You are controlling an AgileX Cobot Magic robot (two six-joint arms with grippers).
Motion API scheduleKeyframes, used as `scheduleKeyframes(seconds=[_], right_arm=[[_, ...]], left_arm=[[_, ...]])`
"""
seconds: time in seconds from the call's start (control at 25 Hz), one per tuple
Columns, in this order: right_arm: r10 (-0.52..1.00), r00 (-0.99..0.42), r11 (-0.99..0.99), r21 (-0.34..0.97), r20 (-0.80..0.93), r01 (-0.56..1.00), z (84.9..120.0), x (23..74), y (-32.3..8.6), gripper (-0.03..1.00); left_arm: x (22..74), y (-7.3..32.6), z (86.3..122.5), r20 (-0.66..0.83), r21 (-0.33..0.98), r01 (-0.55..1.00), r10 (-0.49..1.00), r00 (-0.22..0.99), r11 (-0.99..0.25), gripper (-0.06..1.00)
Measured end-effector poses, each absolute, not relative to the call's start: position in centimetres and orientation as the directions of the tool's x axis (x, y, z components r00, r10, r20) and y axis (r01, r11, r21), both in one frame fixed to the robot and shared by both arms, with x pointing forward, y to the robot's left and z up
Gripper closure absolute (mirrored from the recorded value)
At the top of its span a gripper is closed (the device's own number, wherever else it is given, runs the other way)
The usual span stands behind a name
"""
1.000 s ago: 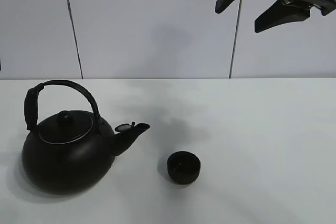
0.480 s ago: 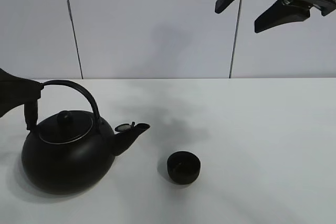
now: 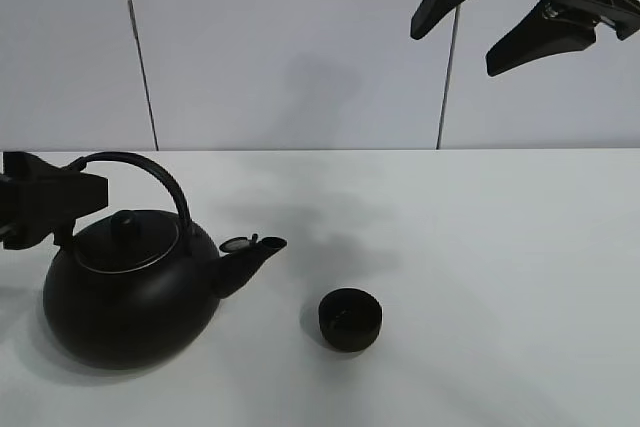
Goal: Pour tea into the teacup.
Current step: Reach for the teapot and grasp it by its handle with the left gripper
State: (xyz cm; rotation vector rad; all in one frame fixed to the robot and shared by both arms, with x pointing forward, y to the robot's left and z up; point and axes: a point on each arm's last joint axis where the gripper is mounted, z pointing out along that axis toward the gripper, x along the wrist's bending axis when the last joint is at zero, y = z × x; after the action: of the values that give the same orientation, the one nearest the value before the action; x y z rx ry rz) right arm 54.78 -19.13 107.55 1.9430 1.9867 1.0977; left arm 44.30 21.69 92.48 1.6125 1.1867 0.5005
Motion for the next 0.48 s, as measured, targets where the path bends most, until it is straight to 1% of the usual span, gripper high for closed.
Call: scheduleKeyframes(seconds=[0.24, 0.36, 0.48], right_arm=[[0.916, -0.147, -0.109, 0.585, 0.373, 0.803, 107.6, 54.8, -19.1, 0.47], [0.916, -0.147, -0.110, 0.586, 0.373, 0.803, 107.6, 54.8, -19.1, 0.47], [0.916, -0.147, -0.110, 0.586, 0.373, 0.803, 107.6, 54.8, -19.1, 0.47]], left_arm=[[45.4, 21.5, 91.3, -0.256, 0.914, 0.398, 0.875, 0.412, 0.080, 0.50], [45.7, 21.6, 90.1, -0.257, 0.901, 0.427, 0.884, 0.390, 0.074, 0.50], [45.7, 21.6, 89.8, -0.226, 0.905, 0.423, 0.887, 0.402, 0.039, 0.50]])
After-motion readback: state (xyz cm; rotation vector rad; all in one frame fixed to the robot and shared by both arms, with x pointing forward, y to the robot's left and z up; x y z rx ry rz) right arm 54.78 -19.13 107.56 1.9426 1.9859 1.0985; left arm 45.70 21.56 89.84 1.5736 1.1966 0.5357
